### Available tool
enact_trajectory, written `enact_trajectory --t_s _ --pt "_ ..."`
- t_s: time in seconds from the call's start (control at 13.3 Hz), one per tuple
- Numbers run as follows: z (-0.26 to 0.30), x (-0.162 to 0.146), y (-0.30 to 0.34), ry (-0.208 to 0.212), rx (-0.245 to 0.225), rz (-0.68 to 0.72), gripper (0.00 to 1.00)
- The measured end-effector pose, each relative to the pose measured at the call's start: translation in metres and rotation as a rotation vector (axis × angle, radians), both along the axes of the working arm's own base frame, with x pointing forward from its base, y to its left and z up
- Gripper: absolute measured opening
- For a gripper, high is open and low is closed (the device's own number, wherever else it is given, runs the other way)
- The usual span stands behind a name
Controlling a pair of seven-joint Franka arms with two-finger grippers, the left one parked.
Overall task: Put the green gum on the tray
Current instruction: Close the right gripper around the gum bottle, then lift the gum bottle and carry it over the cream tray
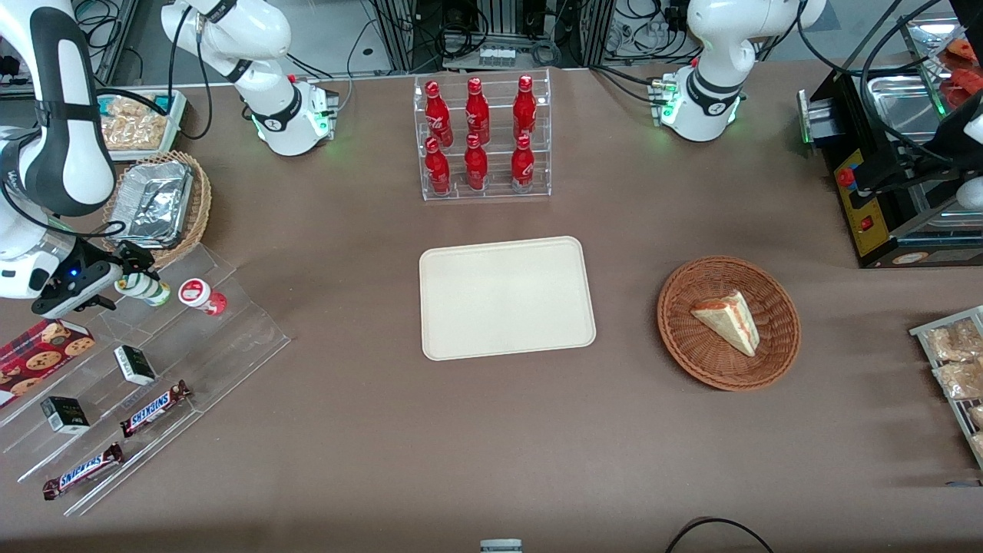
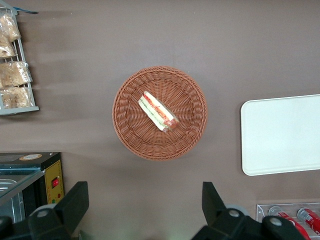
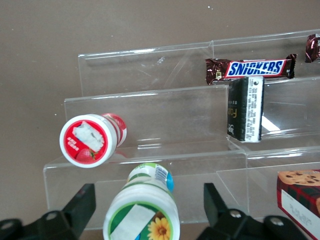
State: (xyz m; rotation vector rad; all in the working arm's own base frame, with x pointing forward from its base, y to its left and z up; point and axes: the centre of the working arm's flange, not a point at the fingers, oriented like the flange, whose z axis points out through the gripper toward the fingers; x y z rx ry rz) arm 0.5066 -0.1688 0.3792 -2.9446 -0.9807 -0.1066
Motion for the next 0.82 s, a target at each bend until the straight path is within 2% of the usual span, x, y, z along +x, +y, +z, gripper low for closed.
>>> enact_trajectory --t_s 0.07,0.15,0.22,0.38,0.82 --pt "-0.0003 -0.0003 0.0001 0.001 0.000 0.001 0.79" --pt "-0.0009 -0.0010 0.0003 0.002 0.001 0.002 0.73" --pt "-0.0010 -0.0020 0.0006 0.002 0.001 0.005 0.73" --pt "0.0001 -0.0045 0.0014 0.001 0.002 0.012 0.55" --pt "0.0050 -0.0036 0.0032 -0.005 0.001 0.019 0.55"
